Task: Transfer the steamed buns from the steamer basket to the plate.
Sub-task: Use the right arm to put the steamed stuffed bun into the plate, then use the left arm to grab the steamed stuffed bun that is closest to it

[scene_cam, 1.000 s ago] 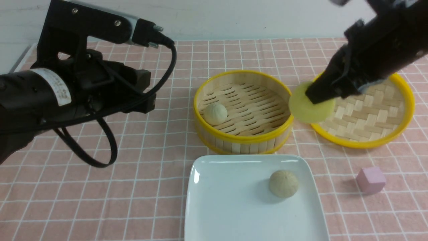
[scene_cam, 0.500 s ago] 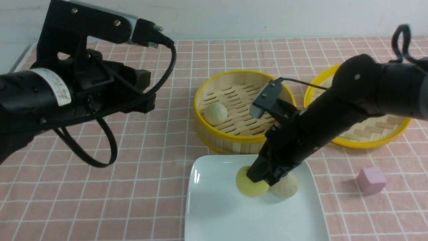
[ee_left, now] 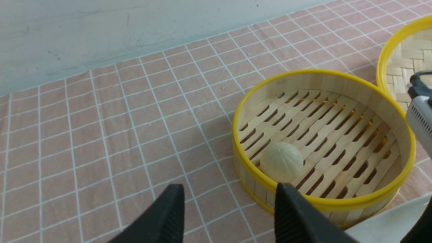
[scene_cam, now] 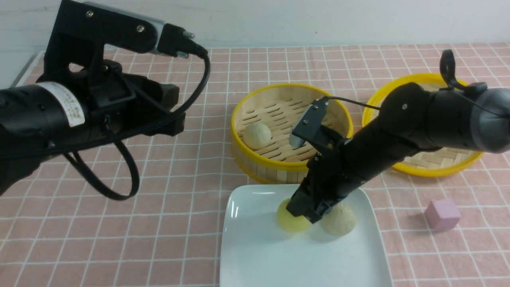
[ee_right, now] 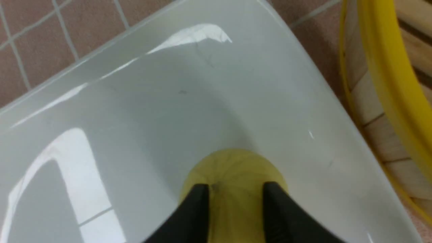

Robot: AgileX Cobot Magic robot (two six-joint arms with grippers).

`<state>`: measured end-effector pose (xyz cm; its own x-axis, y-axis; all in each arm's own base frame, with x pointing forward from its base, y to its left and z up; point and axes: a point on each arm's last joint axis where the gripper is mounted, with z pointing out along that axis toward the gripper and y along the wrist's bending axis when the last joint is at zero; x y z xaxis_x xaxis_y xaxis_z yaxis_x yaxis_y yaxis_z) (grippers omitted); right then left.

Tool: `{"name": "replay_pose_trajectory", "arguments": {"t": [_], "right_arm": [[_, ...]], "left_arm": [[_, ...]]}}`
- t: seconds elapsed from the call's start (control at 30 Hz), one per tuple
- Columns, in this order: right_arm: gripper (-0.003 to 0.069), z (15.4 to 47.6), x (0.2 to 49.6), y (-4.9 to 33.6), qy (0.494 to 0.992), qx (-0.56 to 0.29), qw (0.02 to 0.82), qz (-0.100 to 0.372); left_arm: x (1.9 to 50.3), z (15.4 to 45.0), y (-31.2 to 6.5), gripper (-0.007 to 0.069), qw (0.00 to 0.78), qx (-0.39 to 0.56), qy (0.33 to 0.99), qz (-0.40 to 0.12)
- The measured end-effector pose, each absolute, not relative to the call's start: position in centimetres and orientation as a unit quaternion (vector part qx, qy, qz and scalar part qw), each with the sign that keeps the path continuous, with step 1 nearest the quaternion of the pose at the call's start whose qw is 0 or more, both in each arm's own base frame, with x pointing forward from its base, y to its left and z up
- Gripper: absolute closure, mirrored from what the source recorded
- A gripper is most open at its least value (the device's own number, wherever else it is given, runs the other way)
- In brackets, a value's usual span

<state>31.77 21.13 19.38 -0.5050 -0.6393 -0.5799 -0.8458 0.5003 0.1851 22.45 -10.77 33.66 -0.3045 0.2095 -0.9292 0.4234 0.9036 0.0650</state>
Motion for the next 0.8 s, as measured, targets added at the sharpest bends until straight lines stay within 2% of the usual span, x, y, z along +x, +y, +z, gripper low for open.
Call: {"name": "replay_pose_trajectory", "arguments": {"t": [0.03, 0.07, 0.1, 0.13, 0.17, 0.2, 0.23, 0.3, 0.5, 0.67, 0.8], "right_arm": [[0.0329, 19.5, 31.8, 21.1, 0.836, -0.443, 0.226, 0.23], [0.0237, 20.2, 31.6, 21.1, 0.837, -0.439, 0.233, 0.231], [0.0207, 20.3, 31.6, 21.0, 0.836, -0.439, 0.234, 0.231], [0.011, 21.2, 31.4, 20.9, 0.833, -0.438, 0.245, 0.232], [0.01, 21.5, 31.4, 20.9, 0.832, -0.438, 0.248, 0.232], [0.0043, 22.4, 31.2, 20.8, 0.828, -0.439, 0.262, 0.231], [0.0027, 23.2, 31.0, 20.7, 0.824, -0.439, 0.274, 0.23], [0.0023, 24.6, 30.8, 20.5, 0.818, -0.438, 0.297, 0.225], [0.0106, 33.2, 28.6, 18.2, 0.762, -0.43, 0.457, 0.163], [0.012, 40.7, 24.0, 15.1, 0.696, -0.406, 0.579, 0.125], [0.012, 44.7, 19.6, 11.9, 0.668, -0.371, 0.635, 0.116]], "left_arm": [[22.5, 33.7, -10.8, 0.0239, 0.556, 0.197, 0.802, -0.096], [22.5, 33.7, -10.8, 0.0239, 0.556, 0.197, 0.802, -0.096], [22.5, 33.7, -10.8, 0.0239, 0.556, 0.197, 0.802, -0.096], [22.5, 33.7, -10.8, 0.0239, 0.556, 0.197, 0.802, -0.096], [22.5, 33.7, -10.8, 0.0239, 0.556, 0.197, 0.802, -0.096], [22.5, 33.7, -10.8, 0.0239, 0.556, 0.197, 0.802, -0.096], [22.5, 33.7, -10.8, 0.0239, 0.556, 0.197, 0.802, -0.096], [22.5, 33.7, -10.8, 0.0239, 0.556, 0.197, 0.802, -0.096], [22.4, 33.6, -10.8, 0.0239, 0.554, 0.197, 0.803, -0.096], [22.5, 33.7, -10.8, 0.0239, 0.558, 0.197, 0.8, -0.097], [22.7, 34.0, -11.4, 0.0239, 0.575, 0.2, 0.785, -0.11]]}}
